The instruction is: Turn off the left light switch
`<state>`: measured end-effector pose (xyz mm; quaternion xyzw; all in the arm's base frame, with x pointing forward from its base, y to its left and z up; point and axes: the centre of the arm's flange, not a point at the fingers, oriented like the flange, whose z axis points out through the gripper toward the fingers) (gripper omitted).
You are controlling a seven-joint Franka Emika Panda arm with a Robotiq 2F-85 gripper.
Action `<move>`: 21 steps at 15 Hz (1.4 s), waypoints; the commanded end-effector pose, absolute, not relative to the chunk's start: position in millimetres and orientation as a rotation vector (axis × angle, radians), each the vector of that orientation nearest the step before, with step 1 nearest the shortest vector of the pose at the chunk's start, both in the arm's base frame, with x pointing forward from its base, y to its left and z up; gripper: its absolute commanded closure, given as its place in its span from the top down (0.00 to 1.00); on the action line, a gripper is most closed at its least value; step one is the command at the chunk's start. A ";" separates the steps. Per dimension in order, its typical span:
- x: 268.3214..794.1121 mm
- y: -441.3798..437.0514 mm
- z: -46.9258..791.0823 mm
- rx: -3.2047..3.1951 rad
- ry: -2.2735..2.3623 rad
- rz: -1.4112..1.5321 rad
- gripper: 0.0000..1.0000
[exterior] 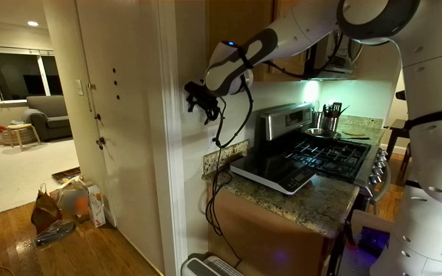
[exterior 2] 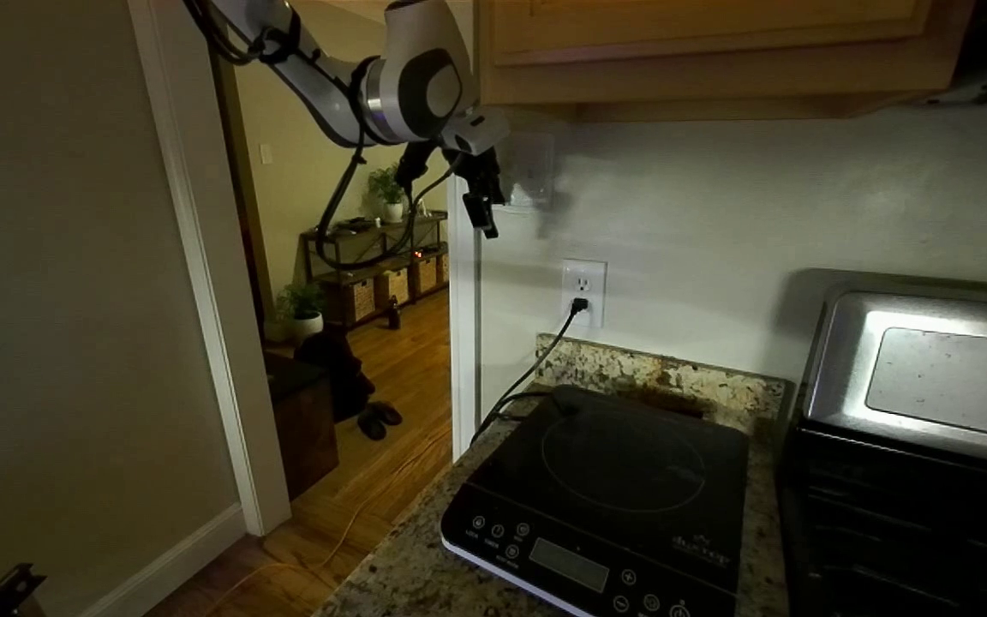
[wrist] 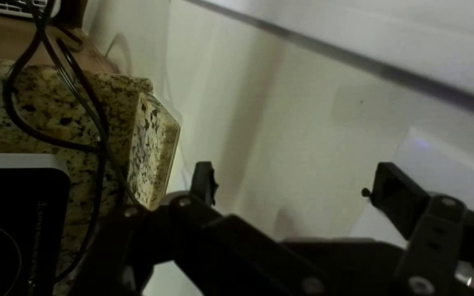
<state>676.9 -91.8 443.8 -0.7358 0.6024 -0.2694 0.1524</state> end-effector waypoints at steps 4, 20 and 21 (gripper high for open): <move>635.3 -35.4 473.1 -2.452 1.432 -0.588 1.00; 587.3 1.2 485.4 -2.980 1.141 -0.175 1.00; 587.8 0.3 484.7 -2.980 1.143 -0.174 1.00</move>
